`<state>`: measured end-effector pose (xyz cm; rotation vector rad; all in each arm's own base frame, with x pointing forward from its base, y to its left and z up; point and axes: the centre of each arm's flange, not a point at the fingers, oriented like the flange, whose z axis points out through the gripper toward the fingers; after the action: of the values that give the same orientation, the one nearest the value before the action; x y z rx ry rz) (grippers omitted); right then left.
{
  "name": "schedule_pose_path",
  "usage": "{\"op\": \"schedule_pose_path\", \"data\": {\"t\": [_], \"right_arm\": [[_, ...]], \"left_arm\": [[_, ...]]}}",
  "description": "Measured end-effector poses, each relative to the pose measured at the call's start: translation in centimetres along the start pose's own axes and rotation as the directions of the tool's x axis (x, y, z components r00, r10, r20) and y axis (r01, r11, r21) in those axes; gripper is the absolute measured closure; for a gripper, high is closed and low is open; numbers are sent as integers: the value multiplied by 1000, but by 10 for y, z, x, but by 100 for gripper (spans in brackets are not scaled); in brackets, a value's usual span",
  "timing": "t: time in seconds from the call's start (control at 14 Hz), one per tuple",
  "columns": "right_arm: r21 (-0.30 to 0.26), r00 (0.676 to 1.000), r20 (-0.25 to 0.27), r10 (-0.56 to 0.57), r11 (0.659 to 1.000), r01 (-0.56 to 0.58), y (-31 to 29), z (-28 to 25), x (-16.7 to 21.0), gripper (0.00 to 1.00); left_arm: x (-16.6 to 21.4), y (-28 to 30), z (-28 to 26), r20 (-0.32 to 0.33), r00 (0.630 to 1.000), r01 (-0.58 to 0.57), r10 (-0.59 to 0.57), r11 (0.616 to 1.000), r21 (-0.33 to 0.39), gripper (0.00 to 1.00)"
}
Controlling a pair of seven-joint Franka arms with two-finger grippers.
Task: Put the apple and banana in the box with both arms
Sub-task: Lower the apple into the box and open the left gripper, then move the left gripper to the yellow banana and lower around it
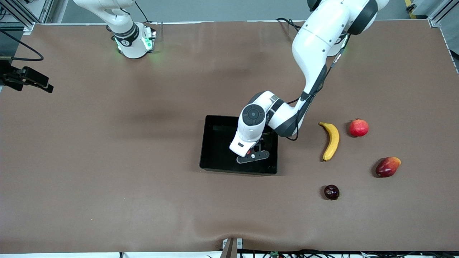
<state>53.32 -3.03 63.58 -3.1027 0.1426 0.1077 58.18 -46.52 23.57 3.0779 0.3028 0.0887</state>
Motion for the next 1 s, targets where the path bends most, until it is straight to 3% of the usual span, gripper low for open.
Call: {"op": "schedule_pose_path", "data": {"t": [0.36, 0.64, 0.86, 1.0], "right_arm": [[-3, 1000, -22, 2, 1000, -2, 1, -7, 1, 0], [-3, 1000, -23, 2, 1000, -2, 2, -7, 1, 0], [-3, 1000, -23, 3, 1000, -3, 2, -7, 1, 0], [-4, 1000, -24, 4, 1000, -4, 2, -7, 1, 0]], "left_arm": [[15, -10, -91, -31, 999, 23, -23, 1000, 3, 0], [64, -70, -167, -37, 995, 90, -90, 996, 9, 0], [94, -141, -205, 45, 995, -90, 86, 993, 80, 0], [110, -189, -206, 129, 985, -132, 116, 984, 119, 0]]}}
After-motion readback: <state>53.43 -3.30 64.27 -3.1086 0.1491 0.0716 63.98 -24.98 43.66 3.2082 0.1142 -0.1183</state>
